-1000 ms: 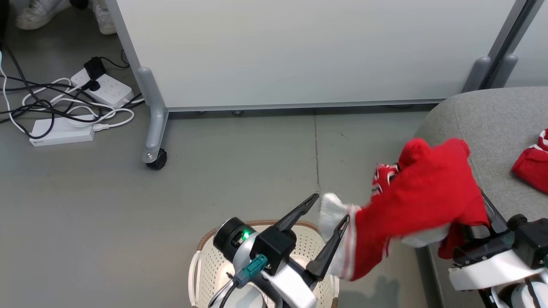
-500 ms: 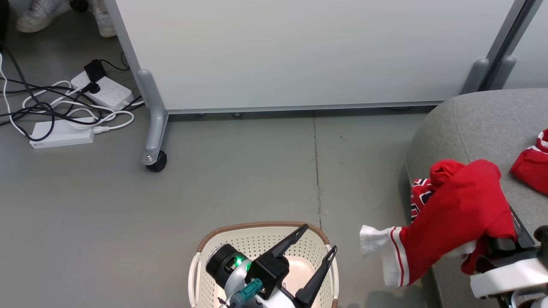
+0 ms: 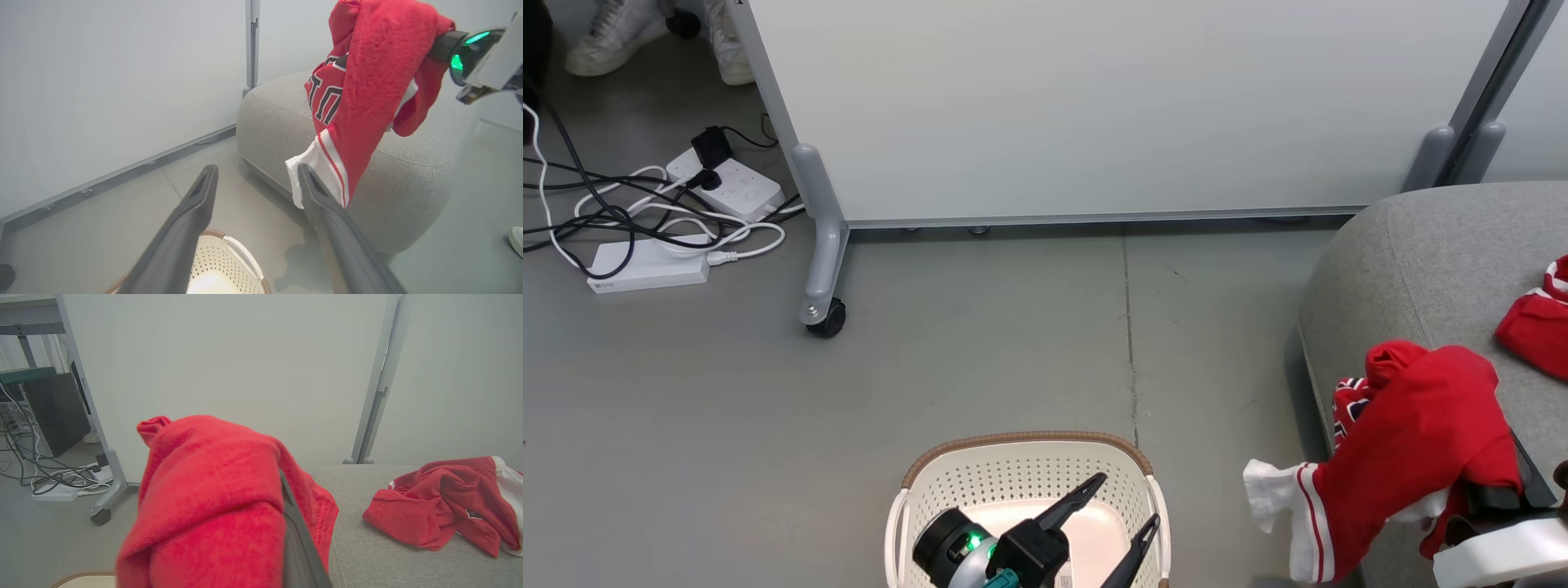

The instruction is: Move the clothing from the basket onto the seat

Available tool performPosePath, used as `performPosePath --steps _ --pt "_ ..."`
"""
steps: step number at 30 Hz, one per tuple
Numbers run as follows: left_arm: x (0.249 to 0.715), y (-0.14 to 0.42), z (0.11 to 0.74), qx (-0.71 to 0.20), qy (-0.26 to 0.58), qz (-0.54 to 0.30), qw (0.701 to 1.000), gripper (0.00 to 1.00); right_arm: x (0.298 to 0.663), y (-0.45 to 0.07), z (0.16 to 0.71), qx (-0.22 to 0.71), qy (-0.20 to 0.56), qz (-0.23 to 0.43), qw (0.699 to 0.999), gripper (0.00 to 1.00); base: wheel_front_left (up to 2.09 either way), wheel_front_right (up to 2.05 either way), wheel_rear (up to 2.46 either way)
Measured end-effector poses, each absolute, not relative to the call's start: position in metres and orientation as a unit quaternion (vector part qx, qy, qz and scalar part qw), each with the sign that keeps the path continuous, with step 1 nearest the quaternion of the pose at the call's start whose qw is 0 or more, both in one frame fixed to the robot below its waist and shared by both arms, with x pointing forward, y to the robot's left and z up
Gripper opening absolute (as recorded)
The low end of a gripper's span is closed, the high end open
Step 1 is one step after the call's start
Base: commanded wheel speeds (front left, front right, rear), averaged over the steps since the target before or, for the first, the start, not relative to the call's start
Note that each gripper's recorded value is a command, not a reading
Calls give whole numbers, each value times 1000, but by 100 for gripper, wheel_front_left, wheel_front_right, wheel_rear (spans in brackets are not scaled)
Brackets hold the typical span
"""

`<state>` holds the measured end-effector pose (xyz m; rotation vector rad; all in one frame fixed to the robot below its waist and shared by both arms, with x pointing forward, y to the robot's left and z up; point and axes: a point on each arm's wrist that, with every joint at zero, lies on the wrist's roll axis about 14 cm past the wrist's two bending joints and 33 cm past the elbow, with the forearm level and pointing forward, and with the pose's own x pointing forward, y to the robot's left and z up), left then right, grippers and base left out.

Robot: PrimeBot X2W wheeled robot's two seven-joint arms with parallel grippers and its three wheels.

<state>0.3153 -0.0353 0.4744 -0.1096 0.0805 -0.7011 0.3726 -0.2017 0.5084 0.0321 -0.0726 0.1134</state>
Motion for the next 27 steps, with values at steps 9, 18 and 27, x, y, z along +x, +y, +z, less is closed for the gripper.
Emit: performPosePath --steps 9,18,27 --pt "317 -31 471 -59 46 -333 940 100 373 -201 500 21 -24 56 998 0 0 0 0" --pt "319 -30 470 -61 48 -330 941 100 376 -200 499 22 -23 58 998 0 0 0 0" --pt "321 -31 469 -62 49 -330 941 100 376 -203 500 22 -24 53 998 0 0 0 0"
